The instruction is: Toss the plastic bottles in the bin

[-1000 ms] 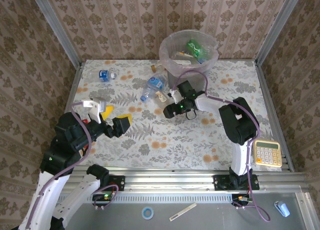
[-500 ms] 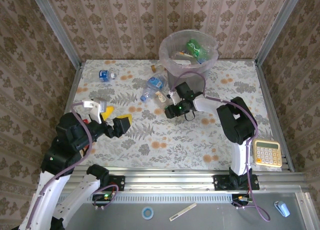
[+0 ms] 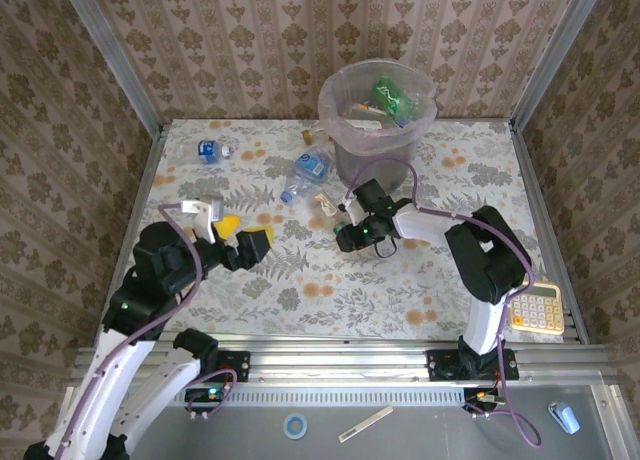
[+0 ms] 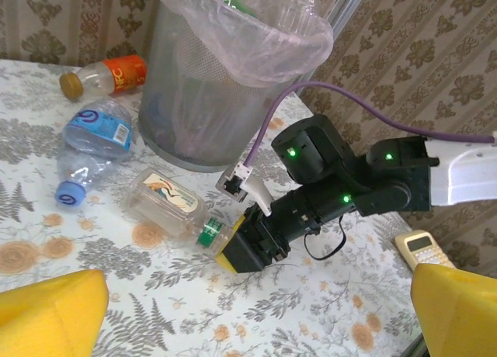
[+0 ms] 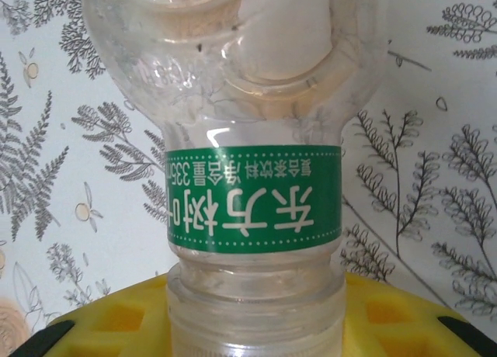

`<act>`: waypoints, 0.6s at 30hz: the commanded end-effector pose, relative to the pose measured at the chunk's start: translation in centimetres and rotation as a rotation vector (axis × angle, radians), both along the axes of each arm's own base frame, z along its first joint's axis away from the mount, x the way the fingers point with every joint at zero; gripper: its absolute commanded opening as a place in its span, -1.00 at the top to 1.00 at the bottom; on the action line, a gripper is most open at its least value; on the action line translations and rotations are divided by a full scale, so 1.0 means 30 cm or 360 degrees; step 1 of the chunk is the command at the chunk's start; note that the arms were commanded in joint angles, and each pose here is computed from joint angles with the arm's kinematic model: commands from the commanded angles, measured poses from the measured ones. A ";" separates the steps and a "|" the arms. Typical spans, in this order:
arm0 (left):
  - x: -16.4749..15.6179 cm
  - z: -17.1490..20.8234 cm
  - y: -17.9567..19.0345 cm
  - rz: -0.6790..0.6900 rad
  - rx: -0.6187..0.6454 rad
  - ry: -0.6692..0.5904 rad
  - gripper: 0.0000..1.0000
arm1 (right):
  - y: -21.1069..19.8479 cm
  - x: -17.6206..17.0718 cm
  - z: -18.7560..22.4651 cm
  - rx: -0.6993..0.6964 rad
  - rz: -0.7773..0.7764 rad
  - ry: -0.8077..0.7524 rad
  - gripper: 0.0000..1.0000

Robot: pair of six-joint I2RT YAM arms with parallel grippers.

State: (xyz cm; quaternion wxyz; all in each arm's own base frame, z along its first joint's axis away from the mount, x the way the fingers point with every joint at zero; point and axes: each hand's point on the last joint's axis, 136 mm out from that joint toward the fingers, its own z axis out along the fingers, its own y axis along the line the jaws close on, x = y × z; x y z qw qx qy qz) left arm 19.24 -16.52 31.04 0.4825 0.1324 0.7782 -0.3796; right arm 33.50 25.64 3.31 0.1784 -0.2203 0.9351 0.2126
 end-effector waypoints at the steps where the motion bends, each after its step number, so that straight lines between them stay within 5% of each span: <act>1: 0.022 -0.008 -0.046 -0.0042 -0.0138 0.0040 -1.00 | 0.005 -0.012 0.060 0.0053 -0.0044 -0.0067 0.45; 18: 0.160 -0.243 -0.199 0.0047 -0.0463 0.0384 -1.00 | 0.047 -0.214 0.332 0.0330 -0.0017 -0.0304 0.48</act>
